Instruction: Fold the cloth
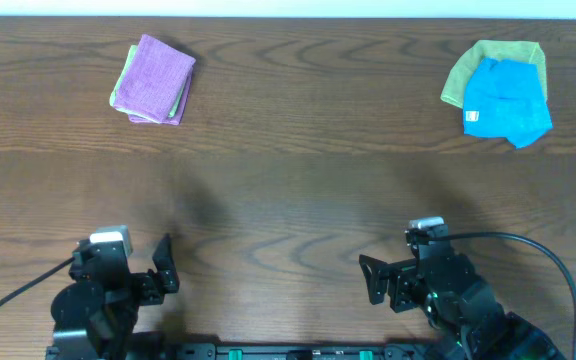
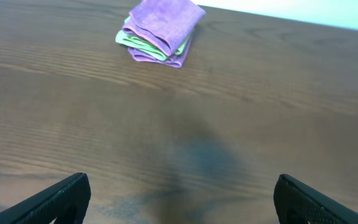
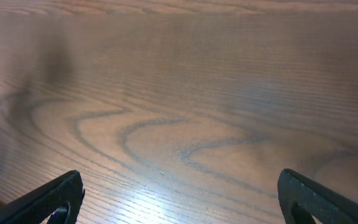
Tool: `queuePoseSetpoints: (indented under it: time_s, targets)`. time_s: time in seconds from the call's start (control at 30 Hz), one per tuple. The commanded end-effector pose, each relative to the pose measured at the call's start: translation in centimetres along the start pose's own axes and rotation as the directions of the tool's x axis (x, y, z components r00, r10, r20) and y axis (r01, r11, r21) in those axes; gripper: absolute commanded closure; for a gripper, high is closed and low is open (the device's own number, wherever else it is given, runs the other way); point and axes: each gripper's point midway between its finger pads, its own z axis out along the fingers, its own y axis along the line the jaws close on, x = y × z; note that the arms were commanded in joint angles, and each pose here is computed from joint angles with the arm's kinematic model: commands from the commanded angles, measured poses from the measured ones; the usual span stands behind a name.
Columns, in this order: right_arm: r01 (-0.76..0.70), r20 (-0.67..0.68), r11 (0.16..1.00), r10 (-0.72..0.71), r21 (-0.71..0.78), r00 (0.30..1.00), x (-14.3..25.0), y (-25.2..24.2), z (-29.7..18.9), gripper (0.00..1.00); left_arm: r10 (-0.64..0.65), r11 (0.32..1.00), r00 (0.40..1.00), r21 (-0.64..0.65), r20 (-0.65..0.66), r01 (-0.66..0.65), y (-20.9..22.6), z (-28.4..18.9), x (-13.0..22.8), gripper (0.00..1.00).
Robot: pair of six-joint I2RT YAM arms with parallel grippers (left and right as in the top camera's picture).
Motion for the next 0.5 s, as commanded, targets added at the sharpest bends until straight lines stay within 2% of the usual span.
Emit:
queuePoseSetpoints:
  time_s: [0.0,0.47]
  targets:
    - [-0.012,0.006,1.000,0.012,0.015,1.000,0.0,-0.3,0.0,0.01,0.062,0.998,0.998,-0.002,0.002,-0.062,0.1,0.5,1.2,0.05]
    - [-0.012,0.006,1.000,0.012,0.015,1.000,0.0,-0.3,0.0,0.01,0.114,0.993,0.993,-0.019,-0.042,-0.115,1.0,2.7,5.5,0.05]
